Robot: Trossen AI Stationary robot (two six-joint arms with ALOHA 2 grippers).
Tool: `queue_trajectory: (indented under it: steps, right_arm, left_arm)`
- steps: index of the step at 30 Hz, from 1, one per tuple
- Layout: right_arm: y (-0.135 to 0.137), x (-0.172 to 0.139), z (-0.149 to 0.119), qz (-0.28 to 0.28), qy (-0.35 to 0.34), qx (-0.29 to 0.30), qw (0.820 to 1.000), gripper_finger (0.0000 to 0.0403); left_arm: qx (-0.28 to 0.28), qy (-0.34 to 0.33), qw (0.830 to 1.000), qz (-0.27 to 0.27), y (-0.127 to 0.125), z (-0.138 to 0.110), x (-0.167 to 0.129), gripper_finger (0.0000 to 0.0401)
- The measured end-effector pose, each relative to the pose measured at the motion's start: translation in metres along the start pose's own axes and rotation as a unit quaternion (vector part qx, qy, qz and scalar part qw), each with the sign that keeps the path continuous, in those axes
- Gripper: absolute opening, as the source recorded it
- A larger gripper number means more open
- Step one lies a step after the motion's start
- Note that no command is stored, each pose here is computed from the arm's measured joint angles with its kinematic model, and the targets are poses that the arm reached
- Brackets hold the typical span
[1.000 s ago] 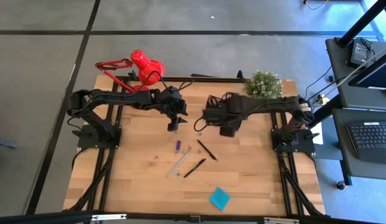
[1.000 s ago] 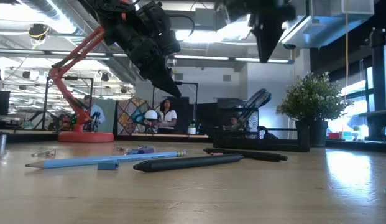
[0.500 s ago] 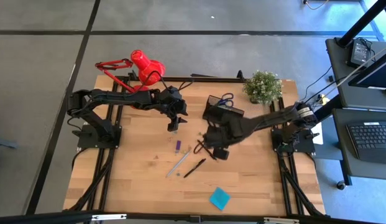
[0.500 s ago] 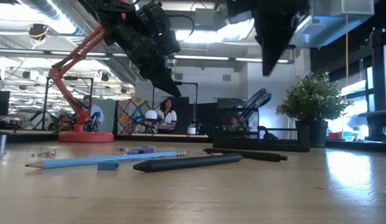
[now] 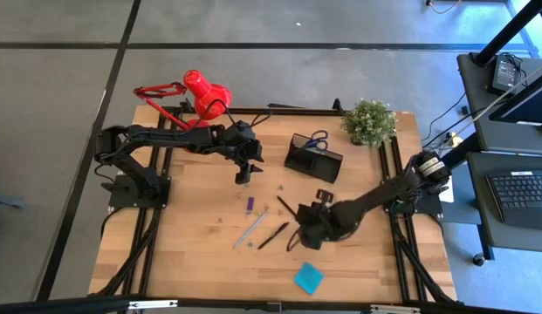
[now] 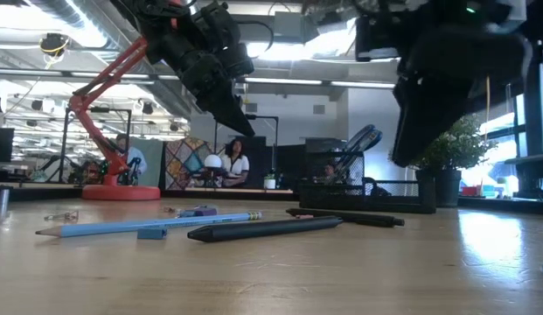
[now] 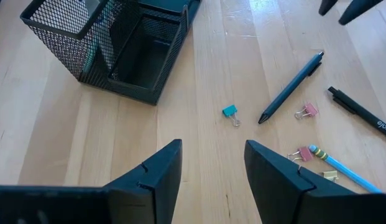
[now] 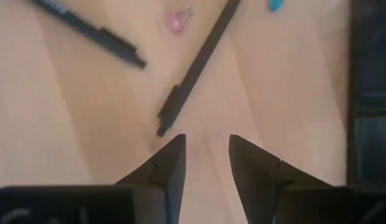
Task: Pick and place office supplies into organizer
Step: Put the top black pen into the black desk organizer
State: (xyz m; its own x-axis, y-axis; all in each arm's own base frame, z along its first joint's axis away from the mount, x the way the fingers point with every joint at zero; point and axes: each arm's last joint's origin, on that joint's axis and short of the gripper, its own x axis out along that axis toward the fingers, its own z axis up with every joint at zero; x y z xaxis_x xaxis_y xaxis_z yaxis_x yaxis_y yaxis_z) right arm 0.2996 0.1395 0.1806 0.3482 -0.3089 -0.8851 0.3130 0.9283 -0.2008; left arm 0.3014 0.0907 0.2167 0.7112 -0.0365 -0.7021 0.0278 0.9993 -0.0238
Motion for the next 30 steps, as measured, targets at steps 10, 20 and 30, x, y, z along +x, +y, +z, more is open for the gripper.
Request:
queue_trajectory:
  steps: [10,20,30]
  right_arm:
    - [0.031,0.008,-0.042,0.005,-0.142,0.041,0.989,0.0126]
    - [0.028,0.036,-0.075,0.059,-0.213,0.111,0.969,0.0126]
    - [0.025,0.043,-0.084,0.083,-0.208,0.089,0.971,0.0141]
  left_arm:
    - [0.0,0.0,1.0,0.0,0.0,0.0,0.0,0.0168]
    - [-0.002,0.0,1.0,0.0,0.0,0.0,0.0,0.0168]
    - [0.0,-0.001,1.0,0.0,0.0,0.0,0.0,0.0168]
